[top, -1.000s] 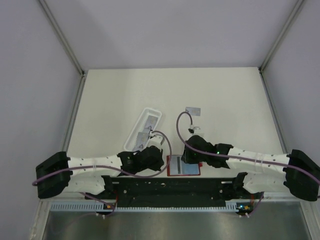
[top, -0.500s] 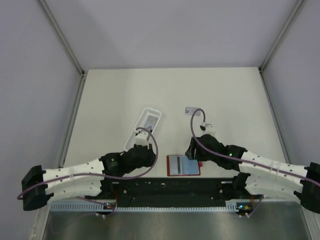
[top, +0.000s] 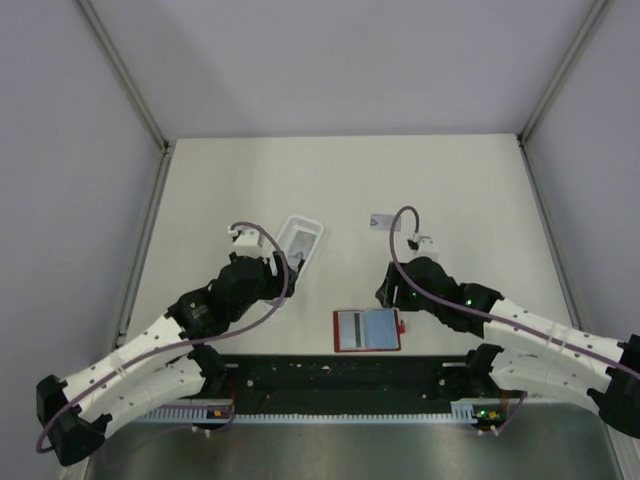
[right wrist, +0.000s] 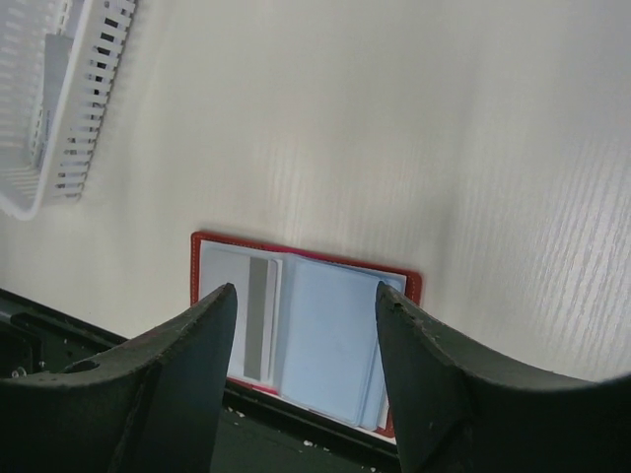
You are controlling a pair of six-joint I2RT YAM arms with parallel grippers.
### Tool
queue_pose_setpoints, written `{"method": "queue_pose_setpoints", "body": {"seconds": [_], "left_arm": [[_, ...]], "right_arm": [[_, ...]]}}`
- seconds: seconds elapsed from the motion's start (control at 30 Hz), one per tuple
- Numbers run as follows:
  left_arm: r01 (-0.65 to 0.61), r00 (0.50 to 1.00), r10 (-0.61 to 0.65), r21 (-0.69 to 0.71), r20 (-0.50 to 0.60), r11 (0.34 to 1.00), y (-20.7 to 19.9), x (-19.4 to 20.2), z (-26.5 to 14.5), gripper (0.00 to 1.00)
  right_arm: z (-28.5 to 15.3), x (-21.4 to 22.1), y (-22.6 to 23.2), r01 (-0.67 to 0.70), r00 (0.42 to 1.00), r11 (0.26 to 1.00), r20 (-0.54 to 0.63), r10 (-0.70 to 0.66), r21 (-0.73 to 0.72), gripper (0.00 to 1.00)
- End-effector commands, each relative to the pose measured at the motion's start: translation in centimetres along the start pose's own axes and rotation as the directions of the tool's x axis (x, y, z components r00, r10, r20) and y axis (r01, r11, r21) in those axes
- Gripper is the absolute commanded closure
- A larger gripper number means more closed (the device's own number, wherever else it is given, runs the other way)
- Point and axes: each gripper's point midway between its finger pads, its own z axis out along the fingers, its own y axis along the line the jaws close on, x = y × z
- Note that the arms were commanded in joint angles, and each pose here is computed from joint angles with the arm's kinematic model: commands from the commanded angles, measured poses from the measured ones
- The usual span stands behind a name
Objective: Put the credit cards into the card holder
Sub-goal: Move the credit card to the corner of the board.
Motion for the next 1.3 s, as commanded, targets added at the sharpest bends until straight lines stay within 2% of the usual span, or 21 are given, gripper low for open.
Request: {"method": "queue_pose_setpoints", "body": {"seconds": [0.0,0.37,0.63,0.83,0.93,1.13,1.27], "left_arm": [[-0.028,0.999,0.029,-0.024,0.039,0.999,0.0,-3.0,0.1,0.22],[-0.015,0.999,0.017,-0.069,0.027,0.997,1.8,-3.1,0.5,0.23],[0.038,0.999,-0.037,-0.09,0.006,0.995,3.7,-3.2,1.2,0.28],[0.052,0.999,-0.052,-0.076,0.006,0.996,4.1,-3.9,1.4,0.33],[0.033,0.999,-0.032,-0.067,0.015,0.997,4.0,-4.3,1.1,0.37],[0.054,0.999,-0.054,-0.002,0.009,0.999,3.1,-3.7,0.8,0.49],[0.066,0.998,-0.066,0.053,-0.015,0.996,2.2,-3.0,0.8,0.5]], "right_arm": [[-0.4,-3.4,1.9,0.033,0.998,0.999,0.058,-0.031,-0.033,0.41],[0.2,-5.6,1.4,-0.007,0.999,0.998,0.035,0.01,-0.065,0.41],[1.0,-10.2,2.4,0.051,0.996,0.998,0.071,-0.048,-0.036,0.41],[3.4,-13.2,3.3,0.096,0.993,0.995,0.066,-0.097,0.017,0.42],[5.3,-14.6,1.4,0.074,0.995,0.993,0.061,-0.081,0.095,0.43],[9.9,-19.6,-3.2,-0.049,0.998,0.982,0.052,0.04,0.184,0.5],[13.1,-21.5,-5.1,-0.054,0.999,0.97,0.021,0.05,0.239,0.52]]}}
